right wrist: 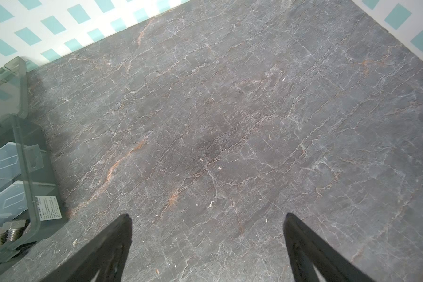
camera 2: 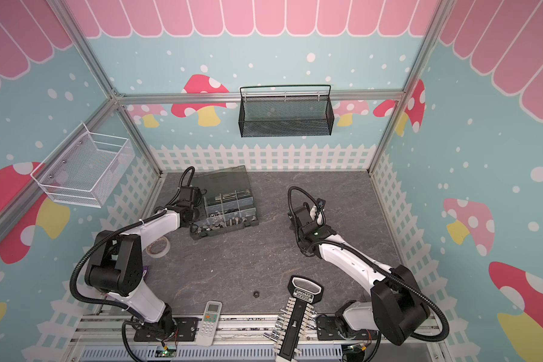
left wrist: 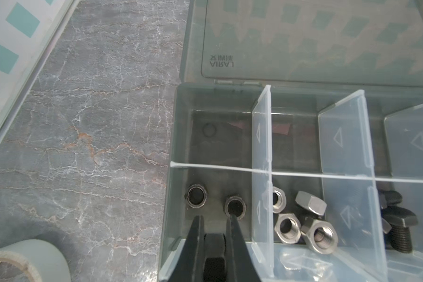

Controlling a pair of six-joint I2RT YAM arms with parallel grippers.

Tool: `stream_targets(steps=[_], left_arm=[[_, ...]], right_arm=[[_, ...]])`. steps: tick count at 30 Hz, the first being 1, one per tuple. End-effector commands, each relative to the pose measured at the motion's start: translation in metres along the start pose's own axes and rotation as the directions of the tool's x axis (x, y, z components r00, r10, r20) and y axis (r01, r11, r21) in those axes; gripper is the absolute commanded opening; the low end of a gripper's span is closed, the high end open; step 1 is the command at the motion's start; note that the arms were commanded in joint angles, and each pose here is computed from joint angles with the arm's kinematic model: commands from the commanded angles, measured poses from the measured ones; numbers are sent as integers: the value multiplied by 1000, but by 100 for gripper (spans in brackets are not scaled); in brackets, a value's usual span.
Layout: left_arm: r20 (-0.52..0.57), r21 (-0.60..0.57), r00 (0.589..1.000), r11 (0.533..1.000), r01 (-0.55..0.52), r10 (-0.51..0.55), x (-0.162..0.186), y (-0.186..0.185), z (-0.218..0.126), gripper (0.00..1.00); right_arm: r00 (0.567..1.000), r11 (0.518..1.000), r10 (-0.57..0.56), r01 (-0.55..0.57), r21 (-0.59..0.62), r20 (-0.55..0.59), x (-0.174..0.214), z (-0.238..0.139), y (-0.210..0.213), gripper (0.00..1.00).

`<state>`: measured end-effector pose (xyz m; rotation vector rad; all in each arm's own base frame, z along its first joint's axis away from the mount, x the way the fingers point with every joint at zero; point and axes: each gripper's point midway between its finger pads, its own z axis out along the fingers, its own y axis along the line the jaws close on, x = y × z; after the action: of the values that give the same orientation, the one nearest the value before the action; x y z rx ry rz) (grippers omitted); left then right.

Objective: Sort the screws and nuts into containers
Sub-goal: 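Carry the black nut into the nut compartment and open the left gripper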

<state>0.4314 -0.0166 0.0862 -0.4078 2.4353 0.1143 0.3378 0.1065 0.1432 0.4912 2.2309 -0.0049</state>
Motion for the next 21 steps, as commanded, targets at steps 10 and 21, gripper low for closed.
stream_targets(steps=[10, 21], left_arm=[[-3, 18, 1000, 1000, -4, 4, -15, -2, 10, 32], [11, 50, 1000, 999, 11, -12, -18, -3, -9, 43]], right_arm=[[1000, 1000, 11, -11, 11, 6, -5, -1, -1, 98], [1000, 1000, 8, -8, 13, 3, -4, 0, -1, 98]])
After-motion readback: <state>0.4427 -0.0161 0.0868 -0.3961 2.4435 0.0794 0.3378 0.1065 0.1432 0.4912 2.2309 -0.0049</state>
